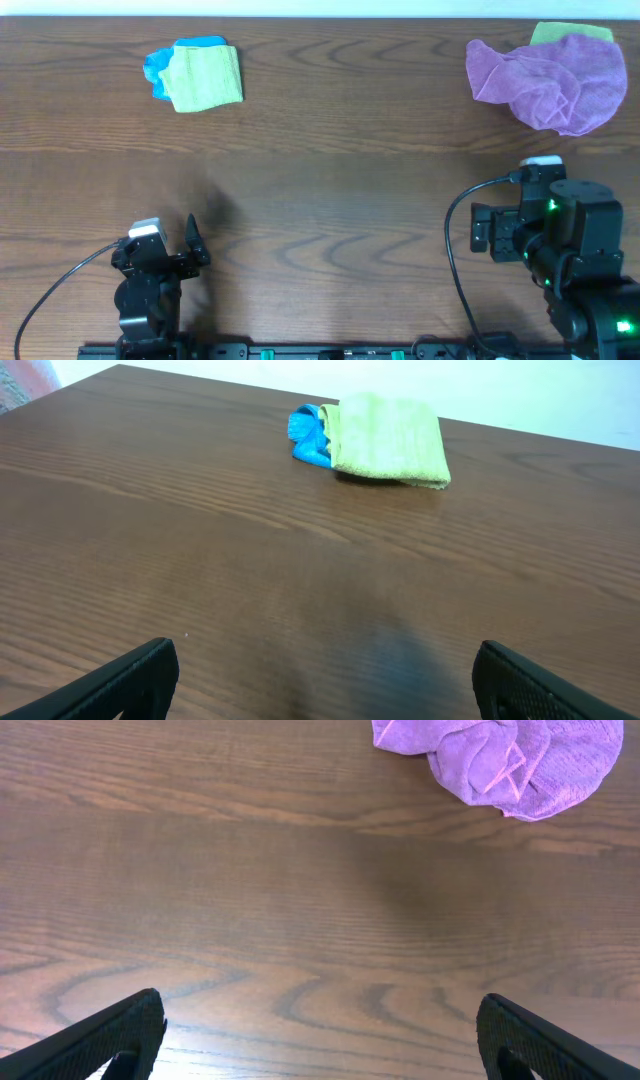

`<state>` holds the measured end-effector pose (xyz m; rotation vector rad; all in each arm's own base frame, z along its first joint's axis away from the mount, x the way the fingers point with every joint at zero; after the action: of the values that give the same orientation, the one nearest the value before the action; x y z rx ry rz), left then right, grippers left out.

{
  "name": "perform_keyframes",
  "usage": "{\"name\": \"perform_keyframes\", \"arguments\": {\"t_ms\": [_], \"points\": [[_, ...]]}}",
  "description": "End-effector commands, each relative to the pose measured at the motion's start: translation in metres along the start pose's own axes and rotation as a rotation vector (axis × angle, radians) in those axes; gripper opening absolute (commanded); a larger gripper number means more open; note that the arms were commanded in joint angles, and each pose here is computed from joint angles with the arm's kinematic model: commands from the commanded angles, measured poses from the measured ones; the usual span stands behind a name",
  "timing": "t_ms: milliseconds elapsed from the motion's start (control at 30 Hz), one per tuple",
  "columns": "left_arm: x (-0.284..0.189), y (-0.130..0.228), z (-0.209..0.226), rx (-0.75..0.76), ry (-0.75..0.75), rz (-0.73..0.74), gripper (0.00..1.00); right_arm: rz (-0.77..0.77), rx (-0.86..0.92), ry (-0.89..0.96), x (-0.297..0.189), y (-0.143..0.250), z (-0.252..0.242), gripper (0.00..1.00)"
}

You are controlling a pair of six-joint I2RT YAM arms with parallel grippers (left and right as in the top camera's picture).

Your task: Fold the cloth

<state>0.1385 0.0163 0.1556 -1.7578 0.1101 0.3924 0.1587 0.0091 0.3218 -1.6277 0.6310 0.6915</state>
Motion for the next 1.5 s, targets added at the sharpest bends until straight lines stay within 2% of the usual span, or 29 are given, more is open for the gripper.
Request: {"name": "perform_keyframes", "arguments": {"t_ms": [0,667,733,900,1067,1233,1467], "points": [[0.003,0.008,0.002,0.017,-0.018,0.016,0.95,0.000,-0.006,0.009,0.000,0.000,-0.001,0.99],[0.003,0.008,0.002,0.017,-0.018,0.016,0.95,-0.004,-0.019,0.001,-0.002,0.001,0.001,0.99],[0.003,0.008,0.002,0.017,-0.018,0.016,0.95,-0.030,-0.024,0.004,-0.007,0.002,0.000,0.99],[0.003,0.008,0.002,0.017,-0.018,0.016,0.95,-0.245,-0.026,0.025,-0.039,-0.002,-0.004,0.99],[0.003,0.008,0.002,0.017,-0.018,0.016,0.95,-0.329,-0.112,0.071,-0.055,0.021,-0.007,0.99],[0.003,0.008,0.002,0.017,-0.018,0.016,0.95,-0.403,-0.099,0.095,-0.043,0.058,-0.004,0.99],[0.003,0.008,0.002,0.017,-0.018,0.016,0.95,-0.487,-0.118,-0.027,-0.004,0.084,0.013,0.99]]}}
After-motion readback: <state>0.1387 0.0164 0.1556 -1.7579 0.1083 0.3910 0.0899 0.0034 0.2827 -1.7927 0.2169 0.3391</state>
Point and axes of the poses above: each gripper's point midway between its finger pads, its own x axis out along the fingers, its own z axis along the line the jaws close on, y = z × x, the point moved 9 cm from there along -x, back along the fingers, and after that the axes turned 5 degrees about -x, right-handed, at the moved point
